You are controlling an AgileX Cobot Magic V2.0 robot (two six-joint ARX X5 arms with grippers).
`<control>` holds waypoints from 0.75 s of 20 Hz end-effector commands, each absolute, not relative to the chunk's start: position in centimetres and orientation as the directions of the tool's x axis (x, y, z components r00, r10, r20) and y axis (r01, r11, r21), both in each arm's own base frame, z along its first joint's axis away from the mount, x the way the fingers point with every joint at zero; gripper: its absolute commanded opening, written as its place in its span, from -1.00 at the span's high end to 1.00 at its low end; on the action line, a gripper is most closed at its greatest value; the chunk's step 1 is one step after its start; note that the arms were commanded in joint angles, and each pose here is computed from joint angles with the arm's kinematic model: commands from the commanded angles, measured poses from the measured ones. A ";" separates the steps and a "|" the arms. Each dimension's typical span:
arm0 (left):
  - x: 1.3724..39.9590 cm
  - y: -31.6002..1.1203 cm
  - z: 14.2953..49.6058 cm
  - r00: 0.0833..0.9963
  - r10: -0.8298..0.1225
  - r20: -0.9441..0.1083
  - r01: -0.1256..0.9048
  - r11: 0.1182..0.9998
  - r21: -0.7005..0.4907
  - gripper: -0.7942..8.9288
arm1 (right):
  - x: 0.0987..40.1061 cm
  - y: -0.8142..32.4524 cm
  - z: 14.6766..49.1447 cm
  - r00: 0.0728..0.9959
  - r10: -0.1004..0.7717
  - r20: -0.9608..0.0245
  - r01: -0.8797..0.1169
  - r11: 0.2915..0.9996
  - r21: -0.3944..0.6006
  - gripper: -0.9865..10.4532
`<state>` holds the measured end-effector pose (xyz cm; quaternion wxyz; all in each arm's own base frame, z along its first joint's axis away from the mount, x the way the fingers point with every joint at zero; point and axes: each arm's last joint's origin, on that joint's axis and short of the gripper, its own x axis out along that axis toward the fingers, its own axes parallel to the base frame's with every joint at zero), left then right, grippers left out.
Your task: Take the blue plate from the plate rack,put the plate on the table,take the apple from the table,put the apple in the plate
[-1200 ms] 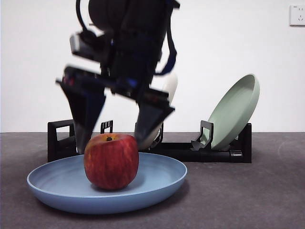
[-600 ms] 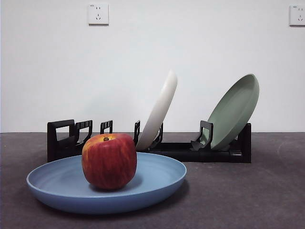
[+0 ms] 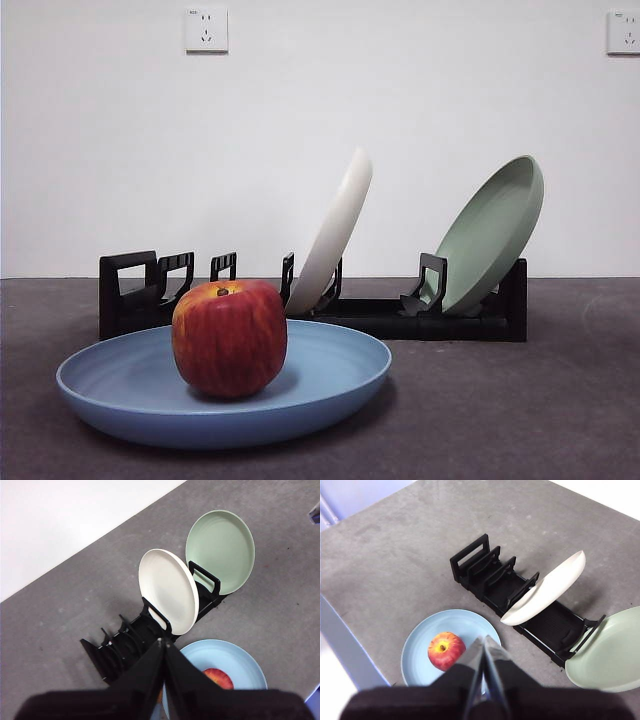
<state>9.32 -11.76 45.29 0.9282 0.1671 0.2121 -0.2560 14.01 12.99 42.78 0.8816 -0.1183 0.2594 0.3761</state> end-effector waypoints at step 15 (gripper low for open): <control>7.7 -9.2 24.3 0.809 -0.441 -0.389 0.457 0.888 -0.057 0.84 | 10.0 9.0 26.2 0.708 0.585 -0.395 -0.593 0.797 0.118 0.83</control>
